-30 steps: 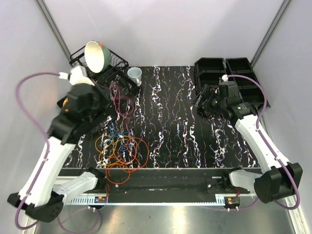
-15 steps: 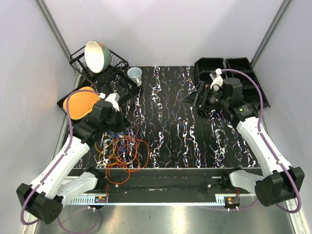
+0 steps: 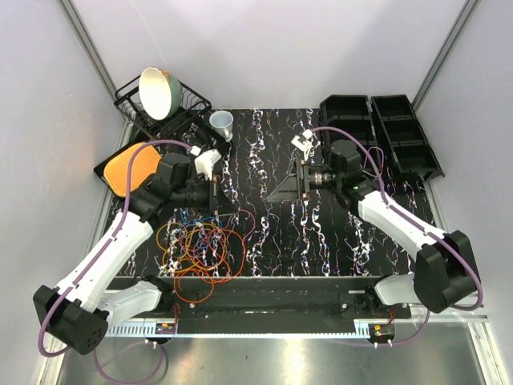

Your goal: Untangle the cables

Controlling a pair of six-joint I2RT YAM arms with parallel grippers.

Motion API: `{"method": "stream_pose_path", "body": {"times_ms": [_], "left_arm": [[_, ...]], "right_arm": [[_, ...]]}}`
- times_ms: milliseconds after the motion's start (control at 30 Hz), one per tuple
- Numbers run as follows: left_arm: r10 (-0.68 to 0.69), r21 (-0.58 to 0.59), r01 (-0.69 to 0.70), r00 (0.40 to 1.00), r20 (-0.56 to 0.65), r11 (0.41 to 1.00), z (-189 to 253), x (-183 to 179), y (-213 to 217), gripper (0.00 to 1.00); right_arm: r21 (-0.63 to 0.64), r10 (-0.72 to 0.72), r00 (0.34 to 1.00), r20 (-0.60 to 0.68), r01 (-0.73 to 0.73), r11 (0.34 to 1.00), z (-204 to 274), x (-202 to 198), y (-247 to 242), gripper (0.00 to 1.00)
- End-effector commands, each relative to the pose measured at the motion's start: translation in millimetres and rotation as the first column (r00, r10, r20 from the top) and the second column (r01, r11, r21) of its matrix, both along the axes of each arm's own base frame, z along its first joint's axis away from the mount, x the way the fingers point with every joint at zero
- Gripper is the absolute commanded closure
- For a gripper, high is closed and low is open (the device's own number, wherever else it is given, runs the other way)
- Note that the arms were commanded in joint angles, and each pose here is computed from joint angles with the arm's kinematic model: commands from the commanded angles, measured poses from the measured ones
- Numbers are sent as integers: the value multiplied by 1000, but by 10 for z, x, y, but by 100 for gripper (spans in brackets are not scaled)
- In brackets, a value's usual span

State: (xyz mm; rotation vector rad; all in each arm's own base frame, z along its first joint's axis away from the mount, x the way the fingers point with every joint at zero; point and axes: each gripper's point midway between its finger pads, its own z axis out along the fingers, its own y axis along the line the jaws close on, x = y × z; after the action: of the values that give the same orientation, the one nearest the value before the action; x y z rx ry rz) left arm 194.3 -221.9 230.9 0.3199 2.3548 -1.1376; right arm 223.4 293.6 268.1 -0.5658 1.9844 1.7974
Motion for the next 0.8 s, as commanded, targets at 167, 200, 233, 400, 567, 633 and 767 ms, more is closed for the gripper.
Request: {"method": "stream_pose_path", "body": {"times_ms": [167, 200, 233, 400, 567, 633, 767], "left_arm": [[-166, -137, 179, 981, 101, 974, 465, -130, -204, 100], [-168, -139, 181, 981, 102, 974, 469, -133, -206, 100], [-171, -140, 184, 980, 102, 973, 468, -142, -208, 100], [-170, -143, 185, 979, 114, 972, 499, -156, -204, 100], [-158, -145, 175, 980, 123, 974, 528, -135, -200, 100], [-154, -144, 171, 980, 127, 975, 527, -130, -200, 100], [-141, -156, 163, 980, 142, 974, 569, -119, -199, 100]], "right_arm": [[43, 146, 976, 161, -154, 987, 166, -156, 322, 34], [37, 160, 975, 151, -168, 985, 135, -185, 360, 34], [34, 169, 975, 147, -175, 984, 118, -184, 392, 34], [17, 192, 972, 136, -196, 980, 45, -223, 522, 41], [5, 228, 966, 120, -230, 973, -39, -304, 607, 49], [2, 233, 965, 119, -235, 972, -41, -327, 623, 54], [-5, 257, 960, 114, -258, 966, -72, -396, 674, 69]]}}
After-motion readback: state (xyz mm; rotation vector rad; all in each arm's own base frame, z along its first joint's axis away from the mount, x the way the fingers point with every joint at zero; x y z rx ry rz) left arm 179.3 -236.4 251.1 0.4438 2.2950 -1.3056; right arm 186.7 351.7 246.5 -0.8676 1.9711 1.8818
